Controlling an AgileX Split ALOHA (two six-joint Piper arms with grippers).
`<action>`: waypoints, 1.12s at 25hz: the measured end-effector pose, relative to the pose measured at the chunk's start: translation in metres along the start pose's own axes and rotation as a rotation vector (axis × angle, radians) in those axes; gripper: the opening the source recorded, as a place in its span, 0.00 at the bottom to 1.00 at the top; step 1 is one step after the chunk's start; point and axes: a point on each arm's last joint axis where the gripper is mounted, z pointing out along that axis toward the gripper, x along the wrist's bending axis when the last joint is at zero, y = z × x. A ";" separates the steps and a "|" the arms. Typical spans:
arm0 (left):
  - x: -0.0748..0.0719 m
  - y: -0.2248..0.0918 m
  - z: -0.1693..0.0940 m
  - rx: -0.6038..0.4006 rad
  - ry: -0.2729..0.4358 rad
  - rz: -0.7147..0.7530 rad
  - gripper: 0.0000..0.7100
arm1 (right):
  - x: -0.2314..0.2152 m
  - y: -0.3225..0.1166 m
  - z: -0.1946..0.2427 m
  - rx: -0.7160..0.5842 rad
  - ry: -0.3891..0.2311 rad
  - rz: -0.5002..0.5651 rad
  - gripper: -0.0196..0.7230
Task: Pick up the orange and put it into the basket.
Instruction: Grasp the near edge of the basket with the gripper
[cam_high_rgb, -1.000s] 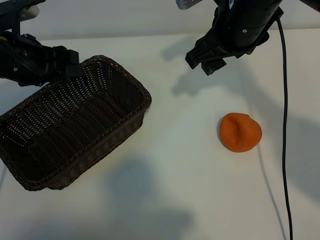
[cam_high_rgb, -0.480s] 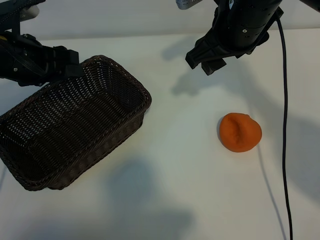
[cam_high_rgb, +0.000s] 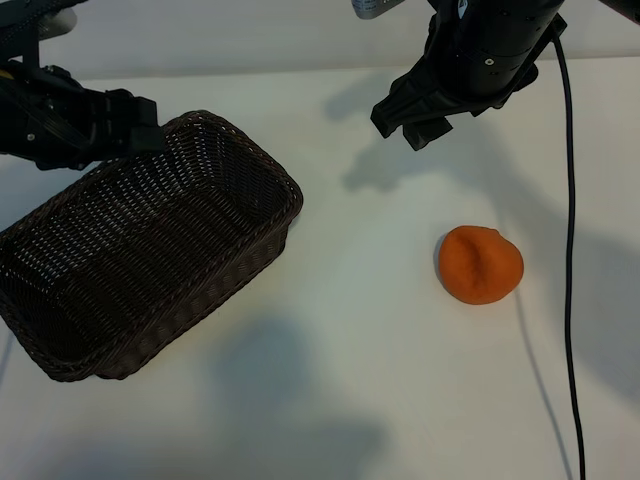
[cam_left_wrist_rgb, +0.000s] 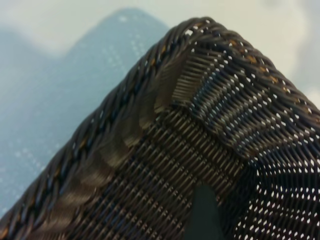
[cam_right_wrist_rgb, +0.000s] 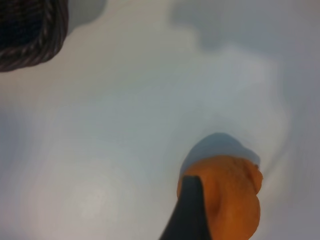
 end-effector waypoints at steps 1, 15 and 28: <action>0.000 0.000 0.000 -0.002 0.000 0.000 0.83 | 0.000 0.000 0.000 -0.001 0.000 0.000 0.83; -0.001 -0.003 -0.010 0.032 0.018 -0.039 0.83 | 0.000 0.004 0.000 -0.044 0.002 0.003 0.83; 0.016 -0.020 -0.066 0.112 0.338 -0.145 0.83 | 0.000 0.004 0.000 -0.045 0.004 0.005 0.83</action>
